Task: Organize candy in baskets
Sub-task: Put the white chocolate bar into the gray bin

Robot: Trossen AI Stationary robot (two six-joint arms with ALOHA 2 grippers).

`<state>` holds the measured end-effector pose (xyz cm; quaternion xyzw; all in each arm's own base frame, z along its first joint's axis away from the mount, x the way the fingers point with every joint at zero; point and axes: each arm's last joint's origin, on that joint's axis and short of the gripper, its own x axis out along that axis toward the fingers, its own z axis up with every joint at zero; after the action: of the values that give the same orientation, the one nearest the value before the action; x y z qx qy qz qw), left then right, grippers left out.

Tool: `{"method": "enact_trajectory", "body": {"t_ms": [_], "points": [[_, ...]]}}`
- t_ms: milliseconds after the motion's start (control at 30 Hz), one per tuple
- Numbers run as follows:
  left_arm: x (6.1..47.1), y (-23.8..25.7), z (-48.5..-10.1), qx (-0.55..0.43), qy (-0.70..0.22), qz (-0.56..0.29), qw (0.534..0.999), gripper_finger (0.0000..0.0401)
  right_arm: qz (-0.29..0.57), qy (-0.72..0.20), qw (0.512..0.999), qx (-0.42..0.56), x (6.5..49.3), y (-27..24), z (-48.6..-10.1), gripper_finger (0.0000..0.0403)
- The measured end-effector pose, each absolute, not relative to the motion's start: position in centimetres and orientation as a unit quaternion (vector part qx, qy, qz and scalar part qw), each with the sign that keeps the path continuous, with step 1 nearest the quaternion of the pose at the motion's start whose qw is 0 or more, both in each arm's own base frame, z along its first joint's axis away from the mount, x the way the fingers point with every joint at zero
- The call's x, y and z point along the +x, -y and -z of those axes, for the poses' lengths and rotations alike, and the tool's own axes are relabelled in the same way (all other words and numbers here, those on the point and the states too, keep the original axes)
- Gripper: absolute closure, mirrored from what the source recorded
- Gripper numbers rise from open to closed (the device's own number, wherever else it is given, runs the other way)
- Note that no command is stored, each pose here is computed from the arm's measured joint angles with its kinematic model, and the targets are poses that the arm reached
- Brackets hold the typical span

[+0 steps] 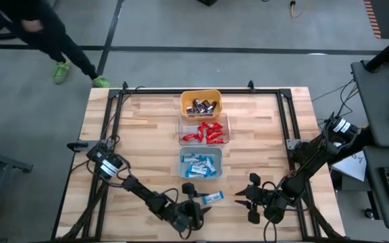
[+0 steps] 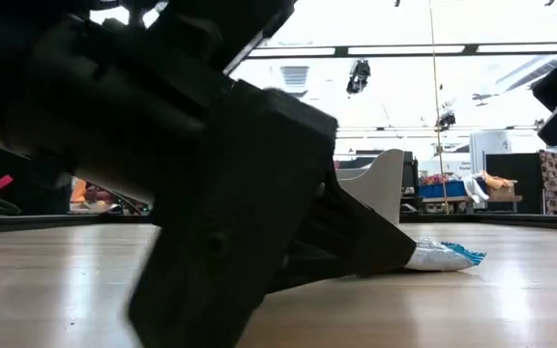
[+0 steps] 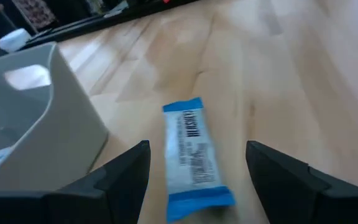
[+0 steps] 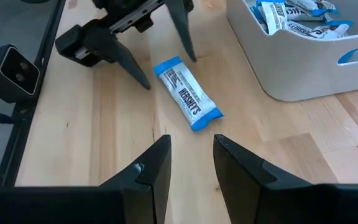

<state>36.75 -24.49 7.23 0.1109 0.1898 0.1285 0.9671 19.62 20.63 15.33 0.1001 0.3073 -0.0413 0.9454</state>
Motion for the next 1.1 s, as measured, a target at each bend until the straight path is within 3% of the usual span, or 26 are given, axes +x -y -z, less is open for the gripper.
{"method": "enact_trajectory", "body": {"t_ms": [333,767,1100], "points": [[37.6,22.9,-6.7,0.078,-0.216,-0.084,0.970,0.0200,0.046,-0.297,0.948,0.105,19.8,-20.6,-15.5,0.0291],[37.5,22.8,-6.6,0.081,-0.218,-0.088,0.969,0.0351,0.047,-0.286,0.950,0.113,19.9,-20.7,-15.6,0.0291],[37.1,23.3,-7.8,0.104,-0.211,-0.069,0.969,0.0366,0.045,-0.285,0.951,0.109,19.9,-20.7,-15.7,0.0291]]}}
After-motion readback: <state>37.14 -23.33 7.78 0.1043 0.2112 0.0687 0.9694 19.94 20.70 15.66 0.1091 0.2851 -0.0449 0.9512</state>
